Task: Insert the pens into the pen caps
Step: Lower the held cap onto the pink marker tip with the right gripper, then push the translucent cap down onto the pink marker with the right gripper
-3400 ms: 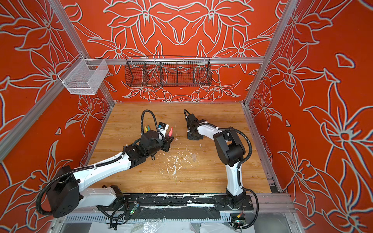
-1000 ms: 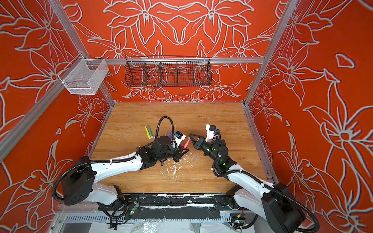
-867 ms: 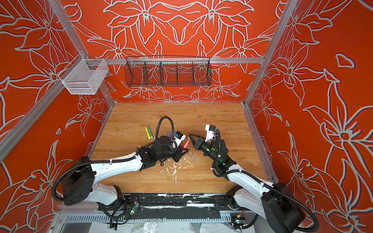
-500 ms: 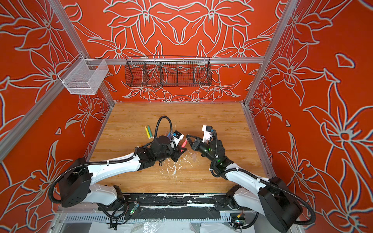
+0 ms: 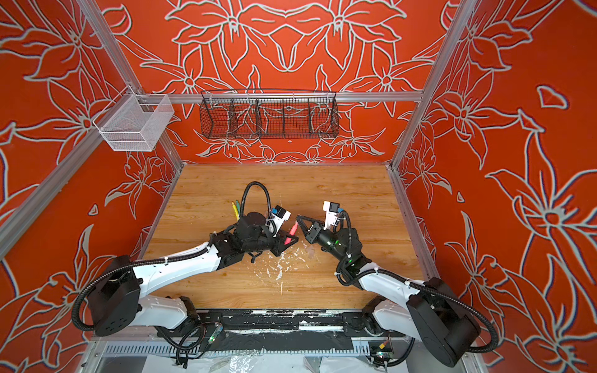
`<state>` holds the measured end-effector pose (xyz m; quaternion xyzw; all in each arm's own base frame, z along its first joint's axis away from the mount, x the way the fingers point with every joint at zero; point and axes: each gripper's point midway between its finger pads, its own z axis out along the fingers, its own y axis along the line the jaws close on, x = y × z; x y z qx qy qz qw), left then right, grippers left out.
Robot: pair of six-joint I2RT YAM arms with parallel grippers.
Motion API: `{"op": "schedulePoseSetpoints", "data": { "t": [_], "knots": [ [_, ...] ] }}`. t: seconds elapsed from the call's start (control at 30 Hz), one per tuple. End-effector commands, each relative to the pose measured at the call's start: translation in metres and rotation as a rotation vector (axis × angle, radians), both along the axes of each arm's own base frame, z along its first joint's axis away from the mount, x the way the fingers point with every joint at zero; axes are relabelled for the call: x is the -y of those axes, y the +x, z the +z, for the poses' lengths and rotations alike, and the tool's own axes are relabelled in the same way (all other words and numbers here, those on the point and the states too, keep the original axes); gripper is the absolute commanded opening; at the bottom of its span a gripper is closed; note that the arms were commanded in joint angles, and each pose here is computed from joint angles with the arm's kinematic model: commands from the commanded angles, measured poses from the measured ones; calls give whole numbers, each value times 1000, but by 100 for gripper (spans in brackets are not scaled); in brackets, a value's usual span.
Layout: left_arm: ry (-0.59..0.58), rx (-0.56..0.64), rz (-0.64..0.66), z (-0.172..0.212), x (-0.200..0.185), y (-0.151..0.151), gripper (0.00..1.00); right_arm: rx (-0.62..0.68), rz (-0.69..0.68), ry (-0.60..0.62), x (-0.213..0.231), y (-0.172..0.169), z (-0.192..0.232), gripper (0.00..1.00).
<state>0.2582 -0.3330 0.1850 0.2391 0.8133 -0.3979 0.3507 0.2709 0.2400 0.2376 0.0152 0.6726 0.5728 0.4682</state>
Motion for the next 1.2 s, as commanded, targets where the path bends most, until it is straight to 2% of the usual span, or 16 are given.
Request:
{"op": "schedulePoseSetpoints", "data": {
  "t": [0.0,0.2,0.37,0.67,0.87,1.0,1.17],
  "knots": [
    [-171,41,-39,49,5,0,0,66,132,54,-12,-30,15,0],
    [-192,36,-57,57,5,-2,0,102,167,63,-15,-40,24,0],
    [-173,58,-16,56,-3,1,0,49,175,26,-29,-39,6,0],
    [-226,73,-16,72,-8,-6,0,-17,169,-5,-34,-36,-19,0],
    [-217,80,15,69,-14,-3,0,33,268,8,-55,-45,-9,0],
    [-175,93,48,65,-23,6,0,49,264,40,-51,-48,-1,0],
    [-189,132,45,84,-27,6,0,86,270,40,-47,-54,10,1]
  ]
}}
